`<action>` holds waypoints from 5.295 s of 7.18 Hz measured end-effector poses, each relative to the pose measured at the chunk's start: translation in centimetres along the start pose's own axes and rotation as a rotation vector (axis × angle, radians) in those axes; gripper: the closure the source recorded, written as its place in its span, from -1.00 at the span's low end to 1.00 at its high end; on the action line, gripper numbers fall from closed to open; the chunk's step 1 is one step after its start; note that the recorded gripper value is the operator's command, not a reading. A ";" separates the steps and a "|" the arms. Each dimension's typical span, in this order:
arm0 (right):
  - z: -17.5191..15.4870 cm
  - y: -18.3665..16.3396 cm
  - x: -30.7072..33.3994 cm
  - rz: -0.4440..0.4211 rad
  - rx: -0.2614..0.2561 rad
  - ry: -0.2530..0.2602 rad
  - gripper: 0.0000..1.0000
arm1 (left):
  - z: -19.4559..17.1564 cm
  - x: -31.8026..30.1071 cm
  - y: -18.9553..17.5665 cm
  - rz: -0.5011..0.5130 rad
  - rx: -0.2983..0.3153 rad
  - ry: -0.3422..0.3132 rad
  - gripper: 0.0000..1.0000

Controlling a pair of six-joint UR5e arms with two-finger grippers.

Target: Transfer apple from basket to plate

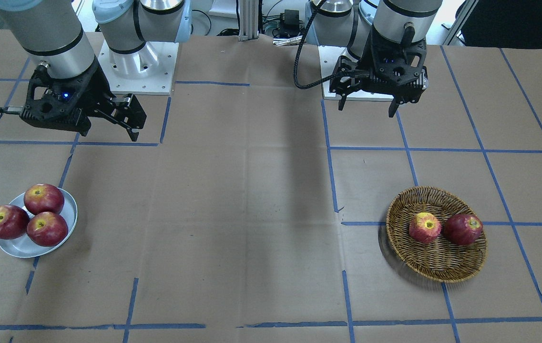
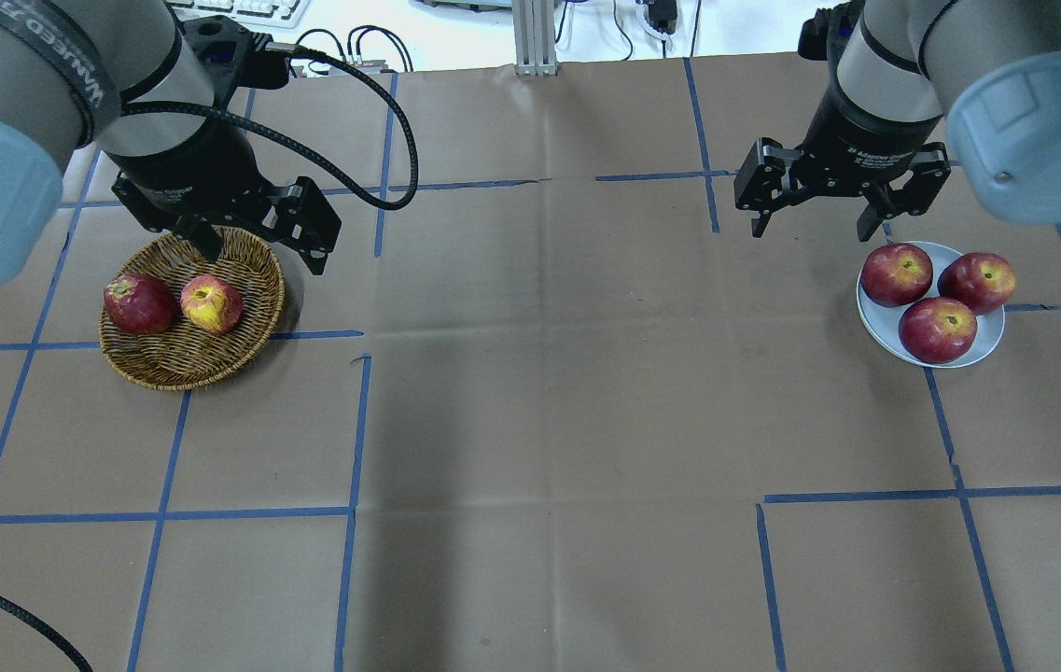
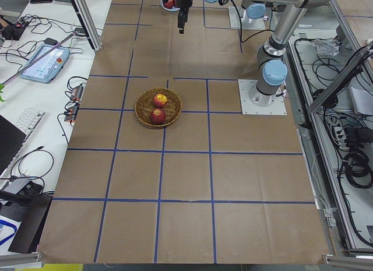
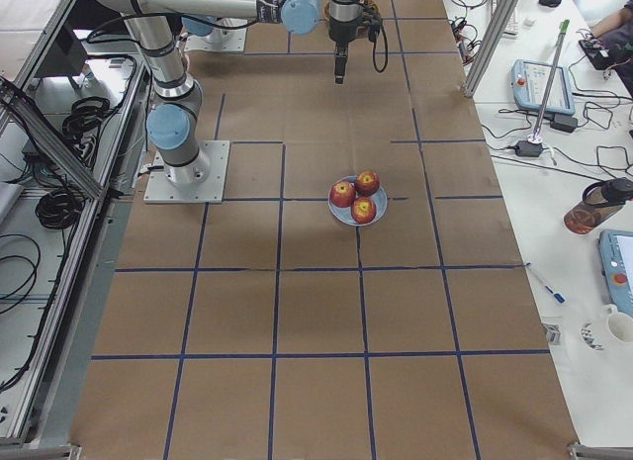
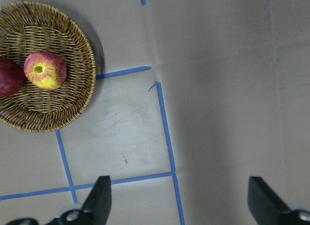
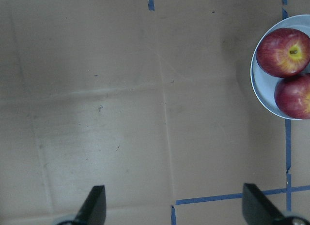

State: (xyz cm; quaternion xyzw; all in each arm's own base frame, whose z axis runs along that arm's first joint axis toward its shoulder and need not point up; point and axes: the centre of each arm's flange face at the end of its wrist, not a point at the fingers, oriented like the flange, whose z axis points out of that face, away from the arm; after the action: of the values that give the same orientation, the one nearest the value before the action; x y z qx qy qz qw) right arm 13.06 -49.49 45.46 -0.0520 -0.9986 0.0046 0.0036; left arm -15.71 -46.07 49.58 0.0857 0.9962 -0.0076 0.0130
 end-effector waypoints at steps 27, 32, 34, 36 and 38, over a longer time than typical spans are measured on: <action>-0.5 0.2 0.1 -0.011 0.013 0.001 -1.00 | 24.0 -22.4 -10.0 0.043 0.008 -0.022 -0.97; -0.5 0.2 0.1 -0.012 0.011 0.001 -1.00 | 29.0 -25.0 -9.3 -0.003 -0.077 0.000 -0.97; -0.5 0.2 0.1 -0.012 0.011 0.002 -1.00 | 29.5 -24.7 -9.2 -0.007 -0.086 0.005 -0.42; -0.5 0.2 0.1 -0.012 0.011 0.002 -1.00 | 29.9 -24.2 -9.1 -0.006 -0.096 0.015 0.02; -0.4 0.2 0.1 -0.012 0.009 0.002 -1.00 | 30.0 -23.6 -9.2 -0.014 -0.102 0.019 0.13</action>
State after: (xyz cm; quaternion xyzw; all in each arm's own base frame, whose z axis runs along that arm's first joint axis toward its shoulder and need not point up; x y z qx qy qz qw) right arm 13.01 -49.31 45.89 -0.0461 -0.9989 0.0091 0.0050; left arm 6.71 -59.66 20.38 0.0782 0.9959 0.0441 0.0077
